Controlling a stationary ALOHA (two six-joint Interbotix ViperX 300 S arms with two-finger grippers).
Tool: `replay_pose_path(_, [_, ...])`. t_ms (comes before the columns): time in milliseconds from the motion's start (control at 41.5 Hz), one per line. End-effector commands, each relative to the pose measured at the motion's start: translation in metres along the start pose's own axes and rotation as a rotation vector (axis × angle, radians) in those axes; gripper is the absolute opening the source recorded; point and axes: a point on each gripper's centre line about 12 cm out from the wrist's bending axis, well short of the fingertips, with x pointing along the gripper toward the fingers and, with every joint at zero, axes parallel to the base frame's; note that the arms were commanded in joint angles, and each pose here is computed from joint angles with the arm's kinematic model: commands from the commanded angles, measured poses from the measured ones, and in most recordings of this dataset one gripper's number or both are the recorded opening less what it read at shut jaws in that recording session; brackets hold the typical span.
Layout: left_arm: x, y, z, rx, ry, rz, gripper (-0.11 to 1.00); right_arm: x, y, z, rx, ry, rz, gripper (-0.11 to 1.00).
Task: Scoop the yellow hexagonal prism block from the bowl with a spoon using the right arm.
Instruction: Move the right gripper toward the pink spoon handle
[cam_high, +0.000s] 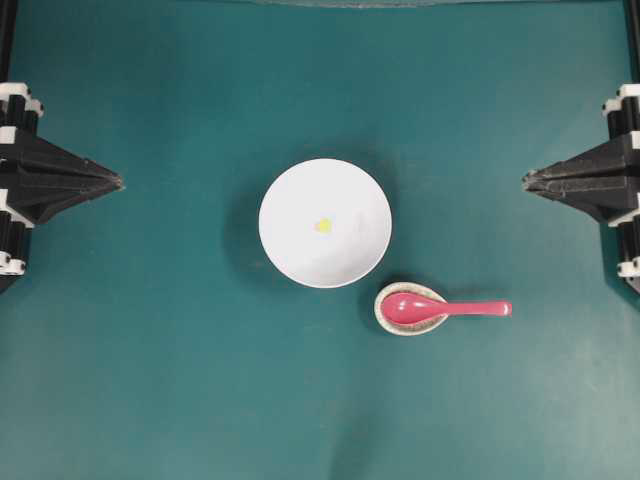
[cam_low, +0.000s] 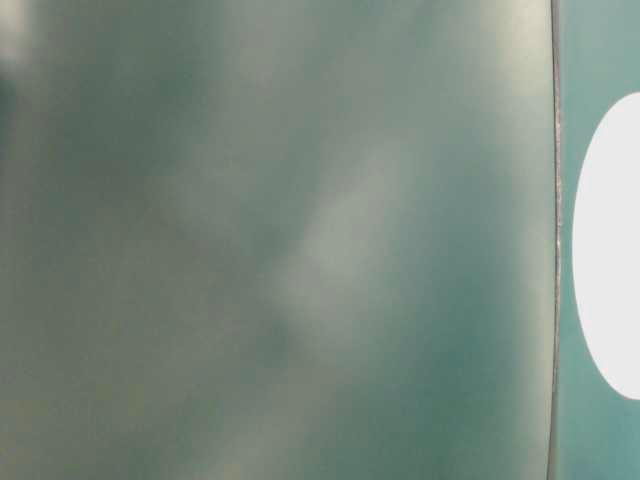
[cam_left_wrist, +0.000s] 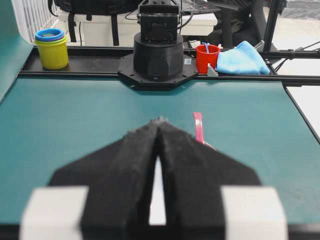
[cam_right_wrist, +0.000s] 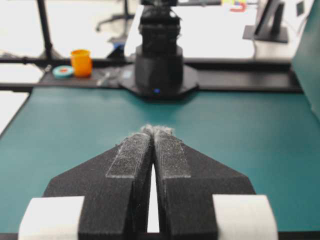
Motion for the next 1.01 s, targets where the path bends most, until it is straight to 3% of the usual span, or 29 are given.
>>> replay_pose_path(0, [0.003, 0.0, 0.005, 0.015, 0.037, 0.001, -0.01, 0.002, 0.0, 0.001, -0.003, -0.006, 0.002, 0.0])
replay_pose_path(48, [0.003, 0.0, 0.008, 0.015, 0.052, 0.001, 0.04, 0.006, 0.001, -0.001, -0.016, -0.009, 0.004, 0.0])
replay_pose_path(457, [0.001, 0.0, 0.01, 0.015, 0.048, 0.001, 0.02, 0.011, 0.001, 0.004, -0.022, -0.038, 0.005, 0.0])
replay_pose_path(698, [0.001, 0.0, 0.01, 0.015, 0.048, 0.001, 0.02, 0.011, 0.001, 0.0, -0.011, -0.003, 0.005, 0.01])
replay_pose_path(794, [0.001, 0.0, 0.01, 0.015, 0.049, 0.001, 0.02, 0.011, 0.001, -0.003, 0.0, 0.018, 0.004, 0.11])
replay_pose_path(987, [0.001, 0.0, 0.009, 0.015, 0.051, 0.001, 0.02, 0.013, -0.001, -0.013, 0.041, 0.071, -0.009, 0.41])
